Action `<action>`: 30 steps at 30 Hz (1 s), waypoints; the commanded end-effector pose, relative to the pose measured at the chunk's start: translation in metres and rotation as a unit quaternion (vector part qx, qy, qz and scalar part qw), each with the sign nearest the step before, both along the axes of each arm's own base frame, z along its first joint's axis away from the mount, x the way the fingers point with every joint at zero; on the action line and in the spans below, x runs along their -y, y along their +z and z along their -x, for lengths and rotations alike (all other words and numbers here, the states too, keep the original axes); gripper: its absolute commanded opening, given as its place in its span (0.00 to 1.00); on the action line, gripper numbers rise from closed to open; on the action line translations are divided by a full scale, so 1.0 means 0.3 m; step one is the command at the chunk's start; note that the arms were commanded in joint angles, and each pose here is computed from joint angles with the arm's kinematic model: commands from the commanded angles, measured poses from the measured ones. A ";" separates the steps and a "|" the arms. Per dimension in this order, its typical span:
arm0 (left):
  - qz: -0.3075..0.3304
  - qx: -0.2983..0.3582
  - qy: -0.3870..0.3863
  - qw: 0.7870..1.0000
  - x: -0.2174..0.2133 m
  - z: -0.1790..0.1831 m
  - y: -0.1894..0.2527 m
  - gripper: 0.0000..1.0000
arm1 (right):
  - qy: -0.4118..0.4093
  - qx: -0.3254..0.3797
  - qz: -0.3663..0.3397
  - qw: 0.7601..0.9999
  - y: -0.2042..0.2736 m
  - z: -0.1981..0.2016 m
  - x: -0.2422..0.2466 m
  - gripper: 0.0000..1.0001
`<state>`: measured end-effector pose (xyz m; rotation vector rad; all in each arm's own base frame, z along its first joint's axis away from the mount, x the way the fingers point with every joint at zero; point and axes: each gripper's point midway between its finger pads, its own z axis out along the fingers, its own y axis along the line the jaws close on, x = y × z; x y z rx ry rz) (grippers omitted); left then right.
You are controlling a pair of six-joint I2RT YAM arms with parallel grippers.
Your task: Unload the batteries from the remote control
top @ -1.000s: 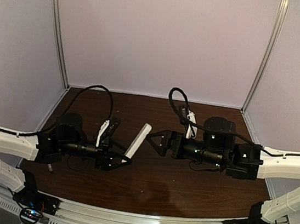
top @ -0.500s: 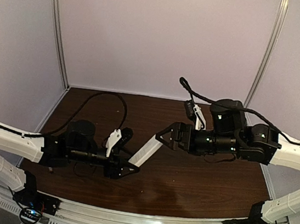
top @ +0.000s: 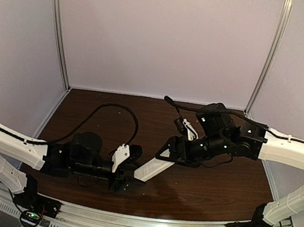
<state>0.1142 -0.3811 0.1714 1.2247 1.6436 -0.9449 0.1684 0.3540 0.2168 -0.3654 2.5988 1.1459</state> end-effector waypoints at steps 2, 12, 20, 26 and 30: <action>0.009 0.048 0.015 0.999 0.036 -0.032 0.046 0.15 | 0.031 -0.030 -0.001 0.999 -0.005 0.031 -0.018 0.75; -0.016 0.079 0.021 0.997 0.066 -0.021 0.015 0.15 | 0.067 -0.067 0.005 0.995 -0.048 0.076 -0.036 0.53; -0.039 0.089 0.034 0.995 0.082 -0.033 -0.014 0.15 | 0.080 -0.081 0.013 0.993 -0.072 0.094 -0.034 0.32; -0.043 0.091 0.042 0.994 0.079 -0.039 -0.018 0.16 | 0.090 -0.082 0.004 0.993 -0.084 0.114 -0.026 0.15; -0.045 0.093 0.052 0.993 0.071 -0.049 -0.014 0.22 | 0.096 -0.084 -0.035 0.991 -0.099 0.130 -0.038 0.06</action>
